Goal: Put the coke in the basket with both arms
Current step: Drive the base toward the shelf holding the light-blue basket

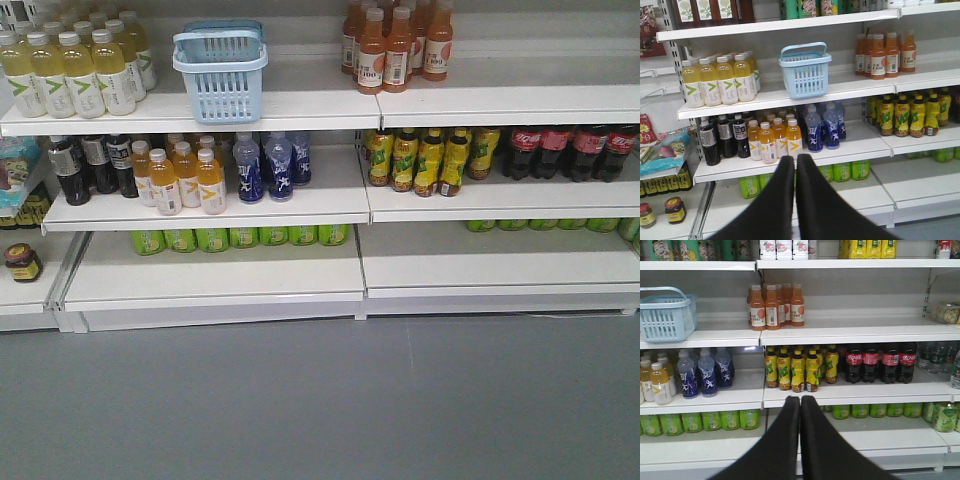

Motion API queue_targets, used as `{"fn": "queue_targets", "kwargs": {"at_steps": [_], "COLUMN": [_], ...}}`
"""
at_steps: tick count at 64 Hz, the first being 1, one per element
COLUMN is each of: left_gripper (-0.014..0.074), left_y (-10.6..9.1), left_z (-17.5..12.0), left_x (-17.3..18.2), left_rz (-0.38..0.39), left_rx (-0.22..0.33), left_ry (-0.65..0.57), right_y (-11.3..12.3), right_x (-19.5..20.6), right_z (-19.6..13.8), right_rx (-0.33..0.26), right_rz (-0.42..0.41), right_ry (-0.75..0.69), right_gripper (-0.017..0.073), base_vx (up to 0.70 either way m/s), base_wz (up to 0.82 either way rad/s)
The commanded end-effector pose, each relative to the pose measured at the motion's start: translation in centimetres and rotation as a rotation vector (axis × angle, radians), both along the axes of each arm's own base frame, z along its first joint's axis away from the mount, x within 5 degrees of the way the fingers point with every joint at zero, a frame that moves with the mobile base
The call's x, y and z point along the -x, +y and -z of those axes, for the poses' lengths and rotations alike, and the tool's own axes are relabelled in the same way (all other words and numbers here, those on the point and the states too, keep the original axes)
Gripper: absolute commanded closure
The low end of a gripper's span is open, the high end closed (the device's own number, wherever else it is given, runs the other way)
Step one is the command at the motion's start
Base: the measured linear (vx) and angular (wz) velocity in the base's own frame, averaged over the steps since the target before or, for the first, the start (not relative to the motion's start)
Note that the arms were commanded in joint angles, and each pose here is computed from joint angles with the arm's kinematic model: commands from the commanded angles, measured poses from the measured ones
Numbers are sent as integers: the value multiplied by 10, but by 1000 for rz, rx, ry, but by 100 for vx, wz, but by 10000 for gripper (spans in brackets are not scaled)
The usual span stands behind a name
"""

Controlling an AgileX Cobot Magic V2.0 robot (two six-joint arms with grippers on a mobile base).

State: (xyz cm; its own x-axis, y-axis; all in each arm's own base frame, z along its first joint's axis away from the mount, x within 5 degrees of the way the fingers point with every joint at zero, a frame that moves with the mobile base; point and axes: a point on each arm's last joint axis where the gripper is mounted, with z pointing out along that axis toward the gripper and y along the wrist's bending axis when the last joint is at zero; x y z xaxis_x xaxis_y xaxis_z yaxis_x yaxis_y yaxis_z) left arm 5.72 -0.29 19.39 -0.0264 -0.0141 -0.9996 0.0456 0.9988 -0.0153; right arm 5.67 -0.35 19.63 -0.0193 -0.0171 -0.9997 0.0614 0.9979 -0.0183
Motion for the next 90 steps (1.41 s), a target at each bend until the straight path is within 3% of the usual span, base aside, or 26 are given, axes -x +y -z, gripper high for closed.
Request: {"fn": "queue_targets", "kwargs": {"at_steps": [1,90], "left_gripper": [599,599], "left_y": [1,1], "left_z": [-19,-19], "left_x": [3,3], "left_rz": [-6,-6], "left_rx": [11,11], "left_ry": [-121,-121], "right_y": [0,0], "right_x": [1,1], "right_z": [-5,-5], "right_rx": [18,18], "right_rz": [5,5], "right_ry": [-75,-75], "right_gripper": [569,569], "base_vx": [10,12], "base_wz": [5,3]}}
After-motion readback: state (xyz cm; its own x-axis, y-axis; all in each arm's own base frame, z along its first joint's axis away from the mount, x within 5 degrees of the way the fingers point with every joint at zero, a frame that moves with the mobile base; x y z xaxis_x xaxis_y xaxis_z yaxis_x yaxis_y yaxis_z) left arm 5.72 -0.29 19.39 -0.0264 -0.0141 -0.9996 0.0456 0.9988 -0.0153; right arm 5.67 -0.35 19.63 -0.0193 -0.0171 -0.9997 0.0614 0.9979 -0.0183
